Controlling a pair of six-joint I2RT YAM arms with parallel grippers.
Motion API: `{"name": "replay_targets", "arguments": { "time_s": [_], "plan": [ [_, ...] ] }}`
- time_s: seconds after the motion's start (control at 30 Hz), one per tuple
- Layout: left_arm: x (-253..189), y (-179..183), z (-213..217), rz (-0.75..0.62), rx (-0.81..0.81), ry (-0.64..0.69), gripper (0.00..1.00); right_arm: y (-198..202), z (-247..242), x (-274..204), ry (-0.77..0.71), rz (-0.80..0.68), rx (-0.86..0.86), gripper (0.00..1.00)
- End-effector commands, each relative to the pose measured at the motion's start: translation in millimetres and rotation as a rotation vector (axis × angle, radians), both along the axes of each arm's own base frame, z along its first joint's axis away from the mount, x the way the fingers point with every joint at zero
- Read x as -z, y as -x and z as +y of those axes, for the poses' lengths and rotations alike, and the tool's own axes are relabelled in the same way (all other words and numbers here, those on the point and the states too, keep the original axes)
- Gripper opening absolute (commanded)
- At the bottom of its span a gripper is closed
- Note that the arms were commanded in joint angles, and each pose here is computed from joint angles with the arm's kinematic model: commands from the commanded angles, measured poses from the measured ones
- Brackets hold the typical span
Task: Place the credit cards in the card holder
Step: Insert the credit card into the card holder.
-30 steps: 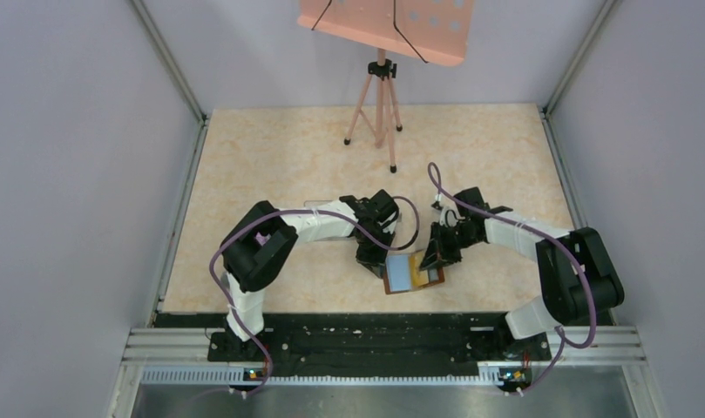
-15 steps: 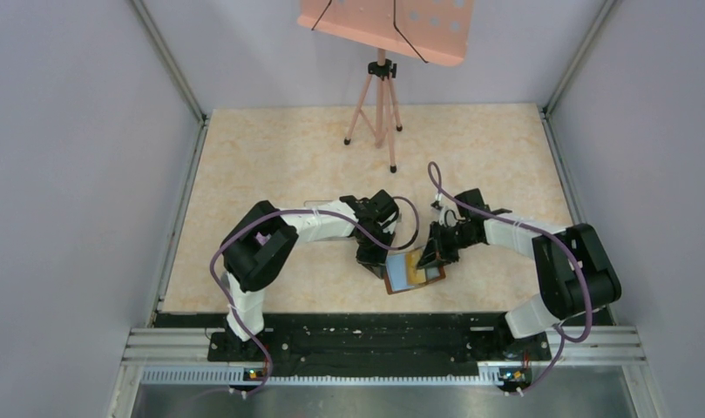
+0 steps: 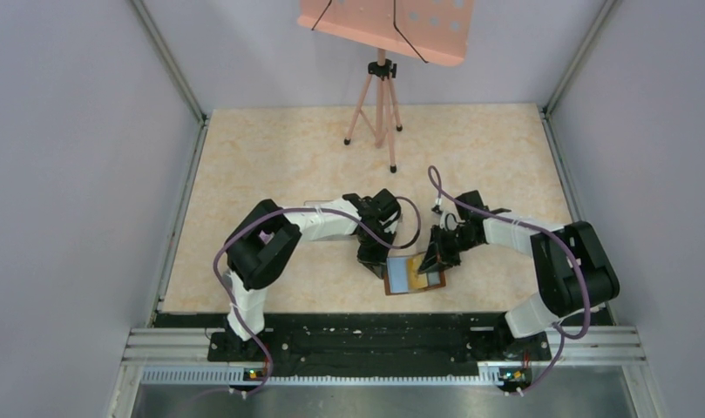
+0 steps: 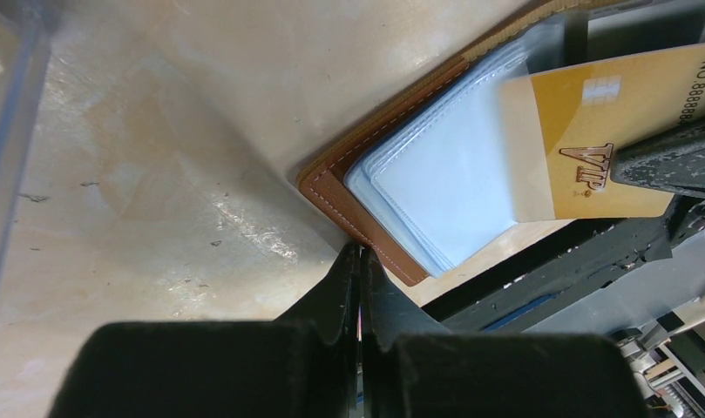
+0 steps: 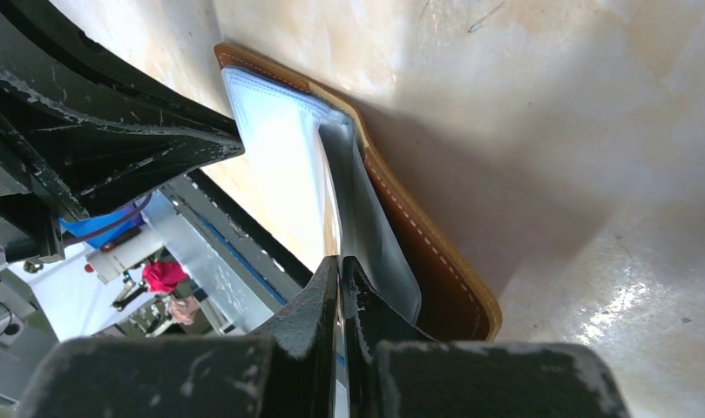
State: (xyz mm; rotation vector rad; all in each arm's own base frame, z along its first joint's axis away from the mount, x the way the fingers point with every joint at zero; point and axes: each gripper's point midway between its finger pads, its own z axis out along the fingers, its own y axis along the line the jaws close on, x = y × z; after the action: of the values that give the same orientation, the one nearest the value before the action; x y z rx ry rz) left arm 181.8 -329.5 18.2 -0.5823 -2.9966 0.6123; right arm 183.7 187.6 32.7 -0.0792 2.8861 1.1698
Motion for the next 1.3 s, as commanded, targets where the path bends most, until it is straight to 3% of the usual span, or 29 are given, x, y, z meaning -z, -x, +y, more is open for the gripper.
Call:
{"name": "replay_targets", "arguments": {
  "time_s": [0.0, 0.5, 0.87, 1.27],
  "plan": [
    [13, -9, -2, -0.035, 0.024, -0.027, 0.00, 2, -6, 10, 0.035, 0.035, 0.009, 0.00],
    [11, -10, -9, -0.028, 0.023, -0.010, 0.00, 4, 6, 20, 0.031, 0.067, 0.013, 0.01],
    [8, -11, -11, -0.029, 0.020, -0.001, 0.00, -6, -8, 8, 0.270, -0.035, -0.034, 0.28],
    [2, -12, -21, -0.021, 0.021, 0.042, 0.00, -8, -6, -5, 0.339, -0.082, -0.069, 0.66]
  ]
}}
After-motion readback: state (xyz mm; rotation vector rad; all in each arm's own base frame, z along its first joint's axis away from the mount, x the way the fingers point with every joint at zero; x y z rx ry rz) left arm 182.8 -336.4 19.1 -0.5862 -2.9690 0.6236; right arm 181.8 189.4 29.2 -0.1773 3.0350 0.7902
